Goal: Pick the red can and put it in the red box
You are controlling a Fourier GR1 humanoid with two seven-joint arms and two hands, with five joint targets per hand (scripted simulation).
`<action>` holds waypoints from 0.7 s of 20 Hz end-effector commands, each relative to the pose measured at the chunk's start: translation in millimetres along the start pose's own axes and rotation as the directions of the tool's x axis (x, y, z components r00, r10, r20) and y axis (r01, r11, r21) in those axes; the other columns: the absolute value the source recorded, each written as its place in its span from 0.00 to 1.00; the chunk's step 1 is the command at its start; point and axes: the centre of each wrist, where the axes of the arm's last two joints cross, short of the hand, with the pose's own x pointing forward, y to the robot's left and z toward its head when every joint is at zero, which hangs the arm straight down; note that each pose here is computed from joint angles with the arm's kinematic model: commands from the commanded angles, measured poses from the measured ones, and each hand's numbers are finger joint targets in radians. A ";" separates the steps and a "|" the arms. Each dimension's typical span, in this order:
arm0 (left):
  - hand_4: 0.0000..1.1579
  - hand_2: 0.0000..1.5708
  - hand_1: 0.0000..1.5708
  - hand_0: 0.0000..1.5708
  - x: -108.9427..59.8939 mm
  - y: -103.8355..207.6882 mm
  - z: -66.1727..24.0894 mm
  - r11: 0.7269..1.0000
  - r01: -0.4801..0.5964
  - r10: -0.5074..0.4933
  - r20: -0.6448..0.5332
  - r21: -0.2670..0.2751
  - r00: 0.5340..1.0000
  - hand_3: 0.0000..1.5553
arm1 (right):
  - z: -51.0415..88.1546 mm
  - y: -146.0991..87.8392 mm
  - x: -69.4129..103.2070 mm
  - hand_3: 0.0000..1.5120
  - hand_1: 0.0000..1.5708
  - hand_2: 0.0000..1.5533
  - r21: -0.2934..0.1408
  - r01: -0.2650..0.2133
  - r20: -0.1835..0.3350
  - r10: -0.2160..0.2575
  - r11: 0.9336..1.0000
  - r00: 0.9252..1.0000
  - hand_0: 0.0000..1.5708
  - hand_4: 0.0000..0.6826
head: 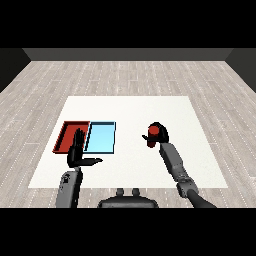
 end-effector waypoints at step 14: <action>0.00 0.00 0.00 0.00 -3.8 -91.5 -26.3 0.976 -0.090 0.072 -0.097 -0.196 0.993 0.00 | 21.7 64.9 54.9 0.94 0.91 0.93 0.010 0.039 0.099 -0.039 0.999 0.994 0.91 0.95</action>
